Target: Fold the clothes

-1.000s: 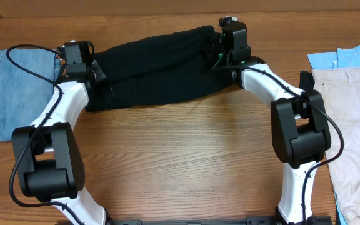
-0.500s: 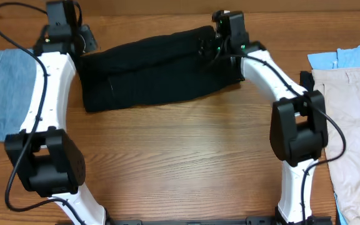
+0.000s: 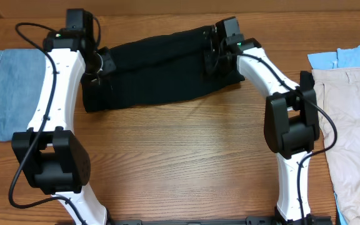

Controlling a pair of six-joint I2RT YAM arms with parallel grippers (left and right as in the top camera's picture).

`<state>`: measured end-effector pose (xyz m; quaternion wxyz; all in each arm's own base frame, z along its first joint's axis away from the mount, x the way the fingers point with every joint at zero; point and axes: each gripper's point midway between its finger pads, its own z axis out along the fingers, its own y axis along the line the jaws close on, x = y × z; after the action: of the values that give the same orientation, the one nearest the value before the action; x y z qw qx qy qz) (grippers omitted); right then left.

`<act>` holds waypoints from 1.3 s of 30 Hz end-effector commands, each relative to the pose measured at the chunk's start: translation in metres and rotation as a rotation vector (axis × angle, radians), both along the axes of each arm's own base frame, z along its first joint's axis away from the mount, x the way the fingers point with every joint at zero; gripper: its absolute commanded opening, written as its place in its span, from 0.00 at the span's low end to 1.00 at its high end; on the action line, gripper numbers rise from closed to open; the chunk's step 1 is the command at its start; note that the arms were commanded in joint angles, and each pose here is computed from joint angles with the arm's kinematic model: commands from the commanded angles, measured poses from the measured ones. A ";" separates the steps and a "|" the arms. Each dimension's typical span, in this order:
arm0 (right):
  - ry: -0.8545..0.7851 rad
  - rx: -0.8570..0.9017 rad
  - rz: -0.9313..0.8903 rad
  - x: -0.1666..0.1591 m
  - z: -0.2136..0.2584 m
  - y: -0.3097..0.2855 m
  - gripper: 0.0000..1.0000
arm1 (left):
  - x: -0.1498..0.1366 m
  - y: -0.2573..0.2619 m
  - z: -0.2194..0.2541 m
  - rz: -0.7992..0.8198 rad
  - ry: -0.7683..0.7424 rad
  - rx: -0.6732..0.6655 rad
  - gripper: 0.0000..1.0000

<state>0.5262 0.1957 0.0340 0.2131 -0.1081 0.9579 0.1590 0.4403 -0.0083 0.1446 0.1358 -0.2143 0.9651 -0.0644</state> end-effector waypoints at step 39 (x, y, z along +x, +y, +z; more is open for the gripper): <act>-0.105 -0.020 0.536 -0.111 0.100 0.070 0.04 | -0.019 -0.033 -0.005 -0.173 0.075 -0.082 0.04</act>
<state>0.4248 0.2260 0.1508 0.2085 -0.2661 0.9220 0.1887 0.4187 -0.0309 0.1405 0.0882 -0.1538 0.9801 -0.0896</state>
